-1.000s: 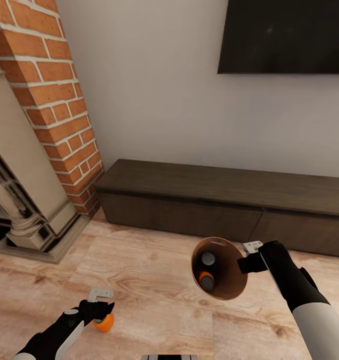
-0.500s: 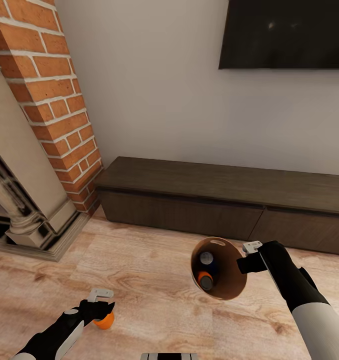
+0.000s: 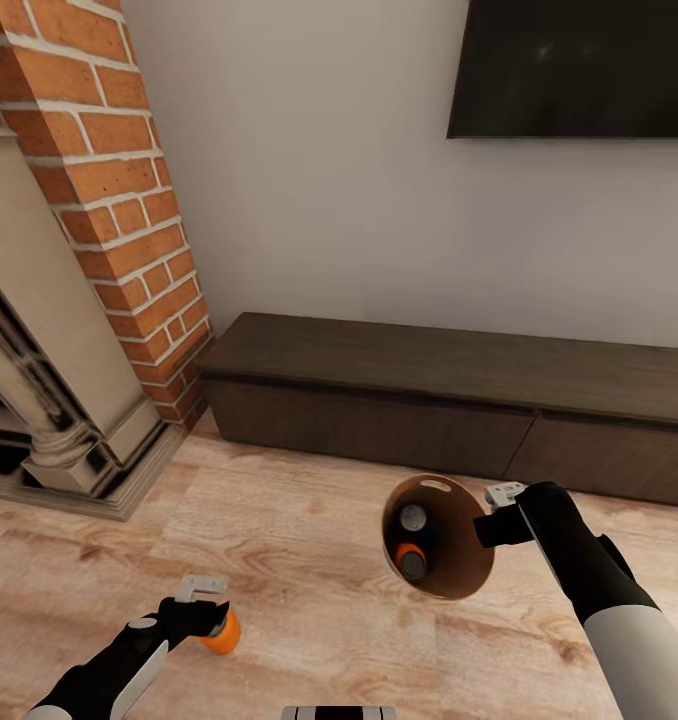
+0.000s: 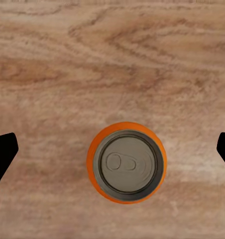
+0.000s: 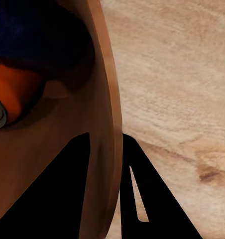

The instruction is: Put the three can of soda from the living room inside the tash can in the kitchen.

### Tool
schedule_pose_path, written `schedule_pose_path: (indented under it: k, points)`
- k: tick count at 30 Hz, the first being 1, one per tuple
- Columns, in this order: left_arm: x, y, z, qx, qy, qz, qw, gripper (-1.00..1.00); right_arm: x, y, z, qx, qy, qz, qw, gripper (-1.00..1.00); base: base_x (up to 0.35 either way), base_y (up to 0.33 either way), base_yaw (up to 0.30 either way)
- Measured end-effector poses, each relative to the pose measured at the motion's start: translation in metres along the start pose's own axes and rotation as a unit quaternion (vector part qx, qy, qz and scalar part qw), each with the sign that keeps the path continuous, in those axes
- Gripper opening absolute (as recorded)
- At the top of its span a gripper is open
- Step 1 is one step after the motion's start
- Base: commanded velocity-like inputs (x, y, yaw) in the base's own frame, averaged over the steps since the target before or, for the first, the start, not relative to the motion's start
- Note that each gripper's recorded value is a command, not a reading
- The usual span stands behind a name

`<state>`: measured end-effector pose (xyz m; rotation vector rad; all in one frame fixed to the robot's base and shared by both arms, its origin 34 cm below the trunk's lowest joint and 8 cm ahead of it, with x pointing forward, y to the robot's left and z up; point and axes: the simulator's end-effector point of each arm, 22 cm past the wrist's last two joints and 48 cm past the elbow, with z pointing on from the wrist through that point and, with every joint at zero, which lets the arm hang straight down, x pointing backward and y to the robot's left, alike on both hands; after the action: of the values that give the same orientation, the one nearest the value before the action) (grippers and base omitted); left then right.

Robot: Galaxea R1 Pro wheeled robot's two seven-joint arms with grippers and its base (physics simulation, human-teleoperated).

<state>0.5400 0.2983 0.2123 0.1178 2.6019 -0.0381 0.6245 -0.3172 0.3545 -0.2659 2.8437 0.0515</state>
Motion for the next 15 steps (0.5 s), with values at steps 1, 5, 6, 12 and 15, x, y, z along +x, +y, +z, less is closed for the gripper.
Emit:
schedule_pose_path:
  k: [1, 5, 6, 12, 15]
  points:
    - [0.0, 0.0, 0.0, 0.0, 0.0, 0.0, 1.0, 1.0, 0.0, 0.001, 0.0, -0.002, 0.0, 0.001, 1.0, -1.0, -0.001, 0.005, 0.0]
    - [0.007, 0.0, 0.003, 0.0, 0.008, 0.0, 1.0, 1.0, 0.004, 0.003, 0.006, -0.008, 0.006, 0.004, 0.9999, -1.0, 0.0, 0.002, 0.0]
    - [0.01, 0.0, 0.004, 0.001, 0.011, 0.0, 0.9999, 1.0, 0.005, 0.003, 0.008, -0.006, 0.008, 0.003, 0.9999, -1.0, 0.0, 0.0, 0.0]
    - [0.022, -0.002, 0.011, 0.003, 0.023, -0.001, 0.9997, 1.0, 0.009, 0.003, 0.018, -0.006, 0.014, 0.001, 0.9999, -1.0, 0.0, 0.0, 0.0]
    - [0.028, -0.002, 0.014, 0.005, 0.028, -0.001, 0.9996, 1.0, 0.008, 0.005, 0.021, -0.009, 0.014, 0.001, 0.9999, -1.0, 0.0, 0.0, 0.0]
